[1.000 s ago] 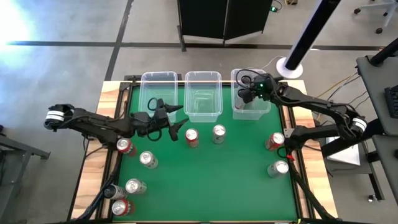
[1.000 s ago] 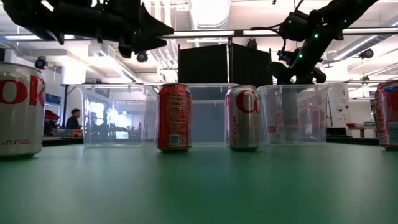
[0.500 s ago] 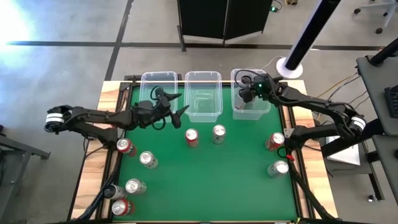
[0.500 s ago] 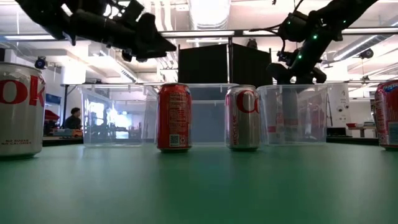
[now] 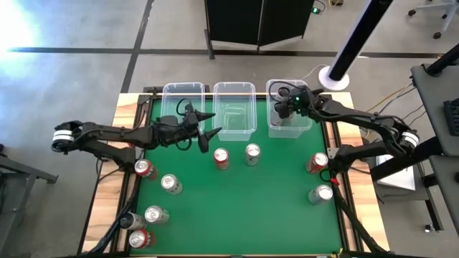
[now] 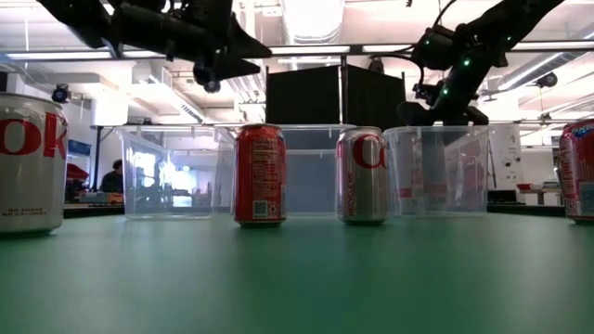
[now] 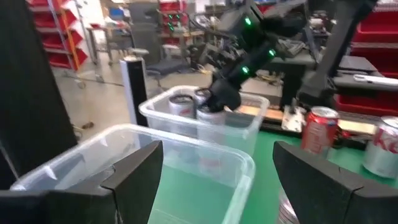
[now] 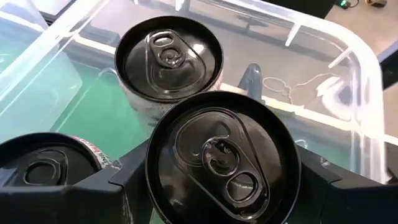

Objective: Sort soda cans
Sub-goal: Put the top white-pink soda can into the right transparent bin, then put the white-pink soda can into the right transparent bin

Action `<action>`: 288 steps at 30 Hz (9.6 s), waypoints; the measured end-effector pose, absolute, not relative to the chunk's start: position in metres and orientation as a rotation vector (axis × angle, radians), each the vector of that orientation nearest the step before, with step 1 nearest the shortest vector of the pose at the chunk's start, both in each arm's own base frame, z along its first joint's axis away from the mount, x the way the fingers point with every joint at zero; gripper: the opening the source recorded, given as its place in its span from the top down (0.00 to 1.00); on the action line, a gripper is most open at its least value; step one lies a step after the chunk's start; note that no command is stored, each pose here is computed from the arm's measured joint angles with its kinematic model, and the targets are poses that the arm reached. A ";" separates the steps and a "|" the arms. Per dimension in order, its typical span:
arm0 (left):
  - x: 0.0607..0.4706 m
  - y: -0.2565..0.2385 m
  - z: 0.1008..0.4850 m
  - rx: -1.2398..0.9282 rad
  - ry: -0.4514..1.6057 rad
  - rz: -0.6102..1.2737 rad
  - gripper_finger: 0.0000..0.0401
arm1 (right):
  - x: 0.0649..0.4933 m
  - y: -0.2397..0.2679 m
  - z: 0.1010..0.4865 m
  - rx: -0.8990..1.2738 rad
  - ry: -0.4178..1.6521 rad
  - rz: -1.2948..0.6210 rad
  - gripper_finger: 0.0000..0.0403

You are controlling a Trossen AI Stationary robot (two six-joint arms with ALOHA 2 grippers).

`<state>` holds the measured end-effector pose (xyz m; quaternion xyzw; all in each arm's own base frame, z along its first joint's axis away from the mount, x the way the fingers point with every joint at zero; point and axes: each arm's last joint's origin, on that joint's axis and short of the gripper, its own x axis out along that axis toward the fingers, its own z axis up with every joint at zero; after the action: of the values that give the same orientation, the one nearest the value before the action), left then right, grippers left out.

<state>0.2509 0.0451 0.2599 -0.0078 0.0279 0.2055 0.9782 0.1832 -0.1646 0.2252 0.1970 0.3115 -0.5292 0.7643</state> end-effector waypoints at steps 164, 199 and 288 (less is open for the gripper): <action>0.120 -0.194 0.310 -0.260 1.697 0.294 0.41 | 0.265 0.053 0.261 0.024 0.616 -0.412 0.10; 0.171 -0.136 0.290 -0.265 1.697 0.275 0.40 | 0.265 0.054 0.260 0.028 0.622 -0.407 0.11; 0.364 -0.098 0.266 0.042 1.729 -0.100 0.40 | 0.250 0.053 0.275 0.130 0.623 -0.307 0.11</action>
<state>0.3645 -0.0984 0.2660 0.0185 0.7605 -0.0440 0.6476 0.2500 0.0529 0.2747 0.0634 0.3049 -0.1502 0.9383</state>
